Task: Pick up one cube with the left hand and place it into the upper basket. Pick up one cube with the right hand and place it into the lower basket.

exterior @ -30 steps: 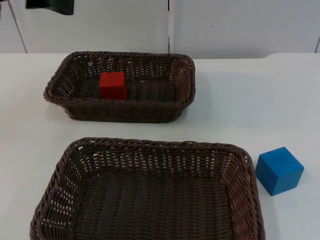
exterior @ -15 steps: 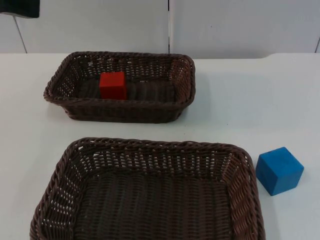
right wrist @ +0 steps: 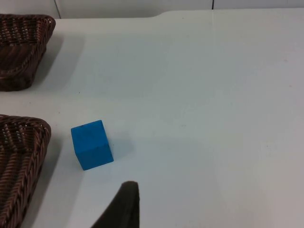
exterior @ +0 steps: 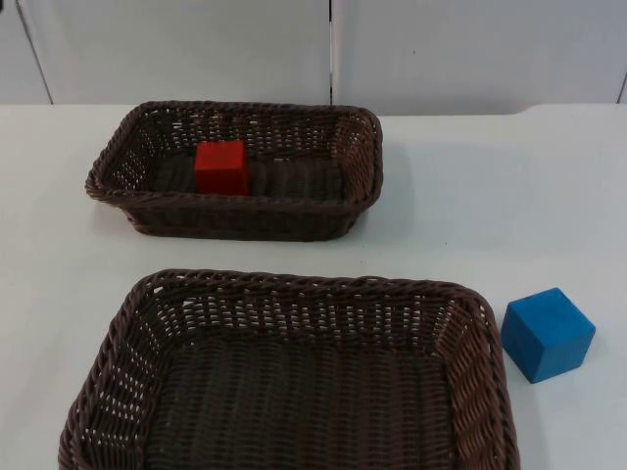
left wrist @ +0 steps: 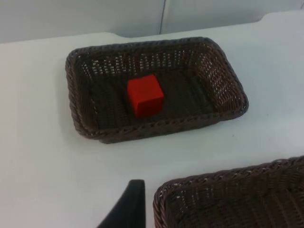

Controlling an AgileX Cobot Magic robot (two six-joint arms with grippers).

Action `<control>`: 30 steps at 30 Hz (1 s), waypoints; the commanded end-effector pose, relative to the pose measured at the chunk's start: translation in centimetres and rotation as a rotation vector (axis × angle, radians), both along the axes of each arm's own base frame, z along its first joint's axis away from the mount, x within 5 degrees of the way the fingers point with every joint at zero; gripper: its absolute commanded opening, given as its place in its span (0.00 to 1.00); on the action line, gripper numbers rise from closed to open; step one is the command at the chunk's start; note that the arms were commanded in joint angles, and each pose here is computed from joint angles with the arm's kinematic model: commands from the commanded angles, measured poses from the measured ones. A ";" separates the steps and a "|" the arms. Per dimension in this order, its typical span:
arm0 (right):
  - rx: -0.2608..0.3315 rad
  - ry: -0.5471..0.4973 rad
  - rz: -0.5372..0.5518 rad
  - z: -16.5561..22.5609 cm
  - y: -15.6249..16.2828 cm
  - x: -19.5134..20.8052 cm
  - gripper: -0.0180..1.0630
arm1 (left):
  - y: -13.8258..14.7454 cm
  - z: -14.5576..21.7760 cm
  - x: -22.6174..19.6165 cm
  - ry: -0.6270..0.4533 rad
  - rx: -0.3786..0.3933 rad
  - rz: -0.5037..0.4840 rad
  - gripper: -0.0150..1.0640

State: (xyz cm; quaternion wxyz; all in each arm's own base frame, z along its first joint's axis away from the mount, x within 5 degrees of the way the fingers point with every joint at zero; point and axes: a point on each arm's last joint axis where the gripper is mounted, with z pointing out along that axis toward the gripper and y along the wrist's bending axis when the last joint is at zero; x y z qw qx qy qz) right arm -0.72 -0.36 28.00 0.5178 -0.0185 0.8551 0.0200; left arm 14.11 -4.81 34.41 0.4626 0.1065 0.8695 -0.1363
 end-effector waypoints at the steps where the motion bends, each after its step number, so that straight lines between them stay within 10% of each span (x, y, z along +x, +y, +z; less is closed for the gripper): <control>1: -0.002 -0.008 -0.004 0.1 0.0 0.0 0.98 | 0.1 0.0 -0.4 -0.010 0.016 -0.004 0.99; 30: -0.002 -0.008 -0.004 0.1 0.0 0.0 0.98 | 0.4 -0.3 -0.5 -0.020 0.052 0.000 0.99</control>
